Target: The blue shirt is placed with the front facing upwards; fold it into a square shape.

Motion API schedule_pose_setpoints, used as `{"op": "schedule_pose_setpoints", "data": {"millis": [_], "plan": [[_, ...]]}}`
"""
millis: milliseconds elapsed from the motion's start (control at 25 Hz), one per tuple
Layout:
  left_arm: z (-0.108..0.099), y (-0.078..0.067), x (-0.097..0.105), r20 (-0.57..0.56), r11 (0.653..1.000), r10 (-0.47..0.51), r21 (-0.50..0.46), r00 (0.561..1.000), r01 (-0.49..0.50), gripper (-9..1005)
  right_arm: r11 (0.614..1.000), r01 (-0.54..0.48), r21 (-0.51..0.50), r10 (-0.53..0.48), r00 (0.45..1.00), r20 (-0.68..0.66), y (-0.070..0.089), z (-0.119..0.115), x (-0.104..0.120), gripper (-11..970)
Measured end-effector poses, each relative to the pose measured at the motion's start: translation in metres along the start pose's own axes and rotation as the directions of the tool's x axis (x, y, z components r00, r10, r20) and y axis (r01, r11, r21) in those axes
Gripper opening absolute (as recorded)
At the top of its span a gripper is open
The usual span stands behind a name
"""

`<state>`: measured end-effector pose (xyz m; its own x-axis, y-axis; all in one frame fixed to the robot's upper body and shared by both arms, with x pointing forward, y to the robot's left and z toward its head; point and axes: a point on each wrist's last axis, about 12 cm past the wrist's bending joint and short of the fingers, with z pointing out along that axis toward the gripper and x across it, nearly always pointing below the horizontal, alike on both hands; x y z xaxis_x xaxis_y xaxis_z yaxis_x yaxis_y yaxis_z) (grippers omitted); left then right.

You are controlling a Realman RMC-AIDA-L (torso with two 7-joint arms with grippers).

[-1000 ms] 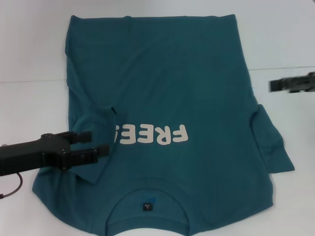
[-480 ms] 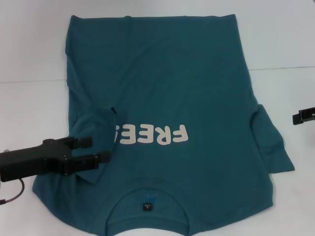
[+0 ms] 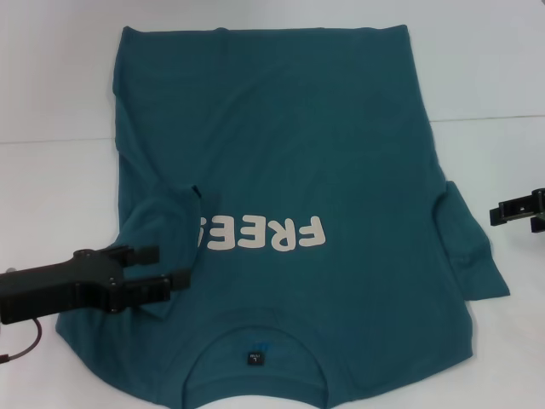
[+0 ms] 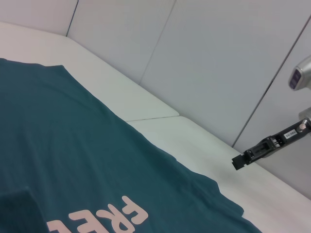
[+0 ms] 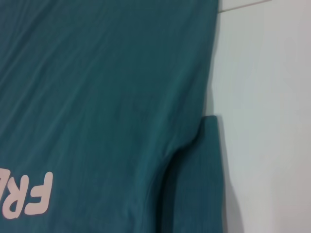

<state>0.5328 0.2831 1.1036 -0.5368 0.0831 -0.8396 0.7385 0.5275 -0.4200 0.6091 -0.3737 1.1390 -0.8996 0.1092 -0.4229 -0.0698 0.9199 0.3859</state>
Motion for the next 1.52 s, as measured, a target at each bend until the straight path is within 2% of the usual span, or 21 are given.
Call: {"op": "schedule_pose_setpoints", "data": {"millis": [440,960,1520], "plan": [[0.003,0.0,-0.002,0.0,1.0,0.006,0.005,1.0,-0.006,841,0.999,-0.027,-0.041,0.029,0.999,0.03,0.001,0.022,0.005,844],[0.005,-0.001,-0.001,0.0,1.0,0.006,0.012,1.0,-0.006,841,0.998,-0.046,-0.041,0.047,0.998,0.037,0.002,0.039,0.012,816],[0.005,-0.001,-0.001,0.0,1.0,0.007,0.013,1.0,-0.007,841,0.998,-0.049,-0.034,0.051,0.998,0.048,0.004,0.048,0.015,785]]}}
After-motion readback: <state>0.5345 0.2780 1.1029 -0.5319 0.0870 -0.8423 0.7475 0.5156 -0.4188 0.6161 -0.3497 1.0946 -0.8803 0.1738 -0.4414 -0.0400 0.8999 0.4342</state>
